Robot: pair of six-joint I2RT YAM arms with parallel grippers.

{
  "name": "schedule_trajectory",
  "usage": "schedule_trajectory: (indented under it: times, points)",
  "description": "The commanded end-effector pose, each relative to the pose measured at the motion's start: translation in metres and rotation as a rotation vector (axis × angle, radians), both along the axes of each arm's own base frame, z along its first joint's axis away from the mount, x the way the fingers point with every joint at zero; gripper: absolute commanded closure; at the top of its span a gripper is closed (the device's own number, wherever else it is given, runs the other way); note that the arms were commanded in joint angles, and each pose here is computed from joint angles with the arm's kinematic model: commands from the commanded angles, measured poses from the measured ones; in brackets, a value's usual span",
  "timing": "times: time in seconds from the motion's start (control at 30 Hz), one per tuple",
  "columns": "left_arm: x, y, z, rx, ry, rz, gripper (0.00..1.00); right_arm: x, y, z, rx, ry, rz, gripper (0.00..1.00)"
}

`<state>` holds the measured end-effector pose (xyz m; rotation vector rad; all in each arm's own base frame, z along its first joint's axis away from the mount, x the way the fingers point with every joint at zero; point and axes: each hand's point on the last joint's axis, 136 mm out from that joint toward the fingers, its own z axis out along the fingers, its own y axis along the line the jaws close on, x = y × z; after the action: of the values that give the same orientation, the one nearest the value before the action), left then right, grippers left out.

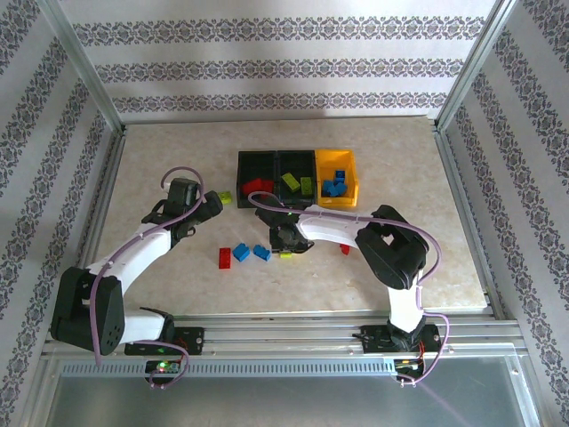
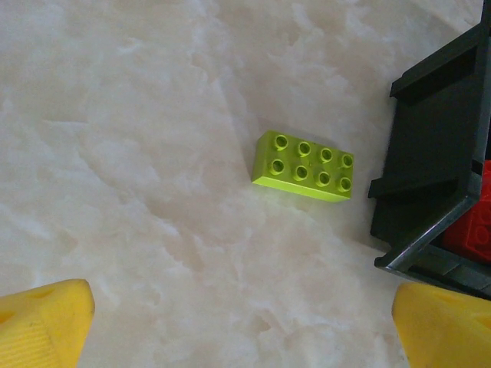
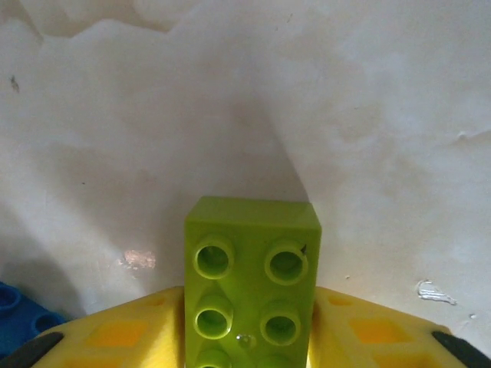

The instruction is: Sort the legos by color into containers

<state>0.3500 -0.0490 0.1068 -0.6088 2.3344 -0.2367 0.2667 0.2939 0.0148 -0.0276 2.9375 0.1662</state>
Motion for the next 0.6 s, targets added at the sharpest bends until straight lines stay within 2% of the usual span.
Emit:
schedule_trajectory:
  times: [0.0, 0.23, 0.57]
  points:
    - [0.003, 0.005, 0.005, -0.023, -0.033, 0.022, 0.0, 0.0, 0.008, -0.003, 0.012, 0.007, 0.004, 0.63]
    - [0.003, 0.004, 0.004, -0.03, -0.028, 0.018, 0.0, 0.008, 0.001, 0.012, -0.007, -0.04, 0.006, 0.75]
    - [0.003, 0.004, 0.001, -0.042, -0.028, 0.018, 0.0, 0.057, -0.029, 0.066, 0.001, -0.2, -0.041, 0.77]
